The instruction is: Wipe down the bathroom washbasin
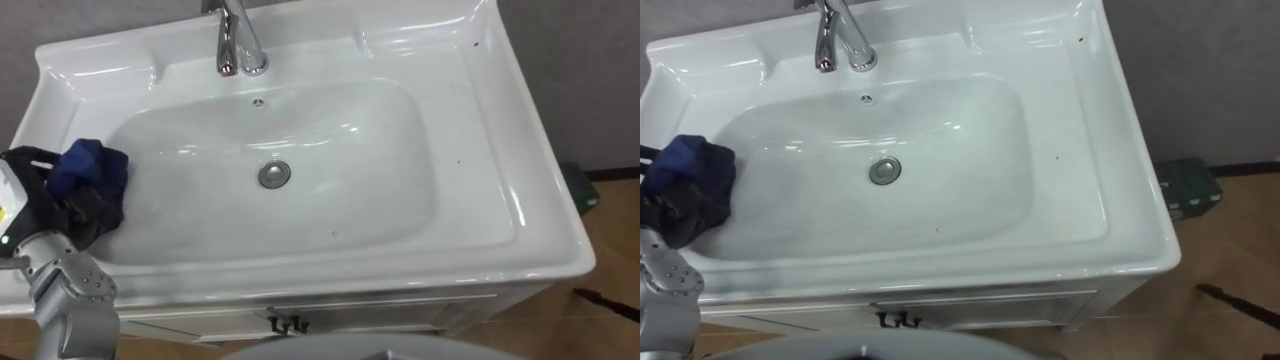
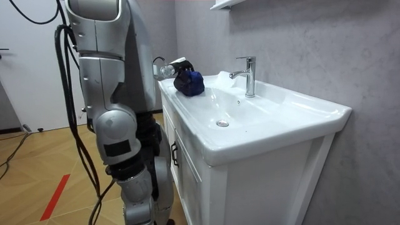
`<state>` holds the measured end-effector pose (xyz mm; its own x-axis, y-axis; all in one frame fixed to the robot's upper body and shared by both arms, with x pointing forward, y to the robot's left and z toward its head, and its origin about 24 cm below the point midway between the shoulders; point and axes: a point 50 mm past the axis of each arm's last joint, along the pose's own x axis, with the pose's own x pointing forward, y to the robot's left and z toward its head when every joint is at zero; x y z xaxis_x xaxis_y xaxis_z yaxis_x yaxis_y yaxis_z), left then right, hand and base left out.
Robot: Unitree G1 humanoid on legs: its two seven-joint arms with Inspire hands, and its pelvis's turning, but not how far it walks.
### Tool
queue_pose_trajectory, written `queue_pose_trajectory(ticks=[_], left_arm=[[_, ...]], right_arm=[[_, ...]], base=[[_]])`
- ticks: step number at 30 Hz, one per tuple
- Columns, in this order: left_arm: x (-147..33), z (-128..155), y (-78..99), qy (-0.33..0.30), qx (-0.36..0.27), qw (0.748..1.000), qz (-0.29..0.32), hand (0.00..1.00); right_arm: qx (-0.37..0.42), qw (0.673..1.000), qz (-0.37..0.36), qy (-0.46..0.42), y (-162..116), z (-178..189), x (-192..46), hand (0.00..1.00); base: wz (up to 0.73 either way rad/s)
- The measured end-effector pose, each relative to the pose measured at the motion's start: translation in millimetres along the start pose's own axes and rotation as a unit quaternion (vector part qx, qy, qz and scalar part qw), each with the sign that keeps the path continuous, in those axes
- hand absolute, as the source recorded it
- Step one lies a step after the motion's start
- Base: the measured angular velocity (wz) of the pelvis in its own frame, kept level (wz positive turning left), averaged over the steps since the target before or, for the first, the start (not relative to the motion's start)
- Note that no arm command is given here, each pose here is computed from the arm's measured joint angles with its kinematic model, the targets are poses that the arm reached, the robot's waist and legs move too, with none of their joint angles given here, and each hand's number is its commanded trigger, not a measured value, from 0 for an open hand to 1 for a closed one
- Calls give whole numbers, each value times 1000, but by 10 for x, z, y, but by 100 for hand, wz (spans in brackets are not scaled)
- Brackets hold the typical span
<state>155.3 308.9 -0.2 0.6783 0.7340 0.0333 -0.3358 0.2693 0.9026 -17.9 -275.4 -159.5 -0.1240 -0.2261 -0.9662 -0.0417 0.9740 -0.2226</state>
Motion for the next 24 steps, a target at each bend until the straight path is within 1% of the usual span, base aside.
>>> queue_pose_trajectory(ticks=[5,11,24], left_arm=[[24,-27,38,6,-1,1000,10,100],[24,-27,42,6,-1,1000,14,100],[27,-33,45,8,-2,1000,14,100]], right_arm=[[-10,1000,-4,2,-9,-10,0,0],[-20,1000,-8,1,-20,-18,-1,0],[-7,1000,-2,2,-28,-32,-1,0]], base=[[0],[0],[0]])
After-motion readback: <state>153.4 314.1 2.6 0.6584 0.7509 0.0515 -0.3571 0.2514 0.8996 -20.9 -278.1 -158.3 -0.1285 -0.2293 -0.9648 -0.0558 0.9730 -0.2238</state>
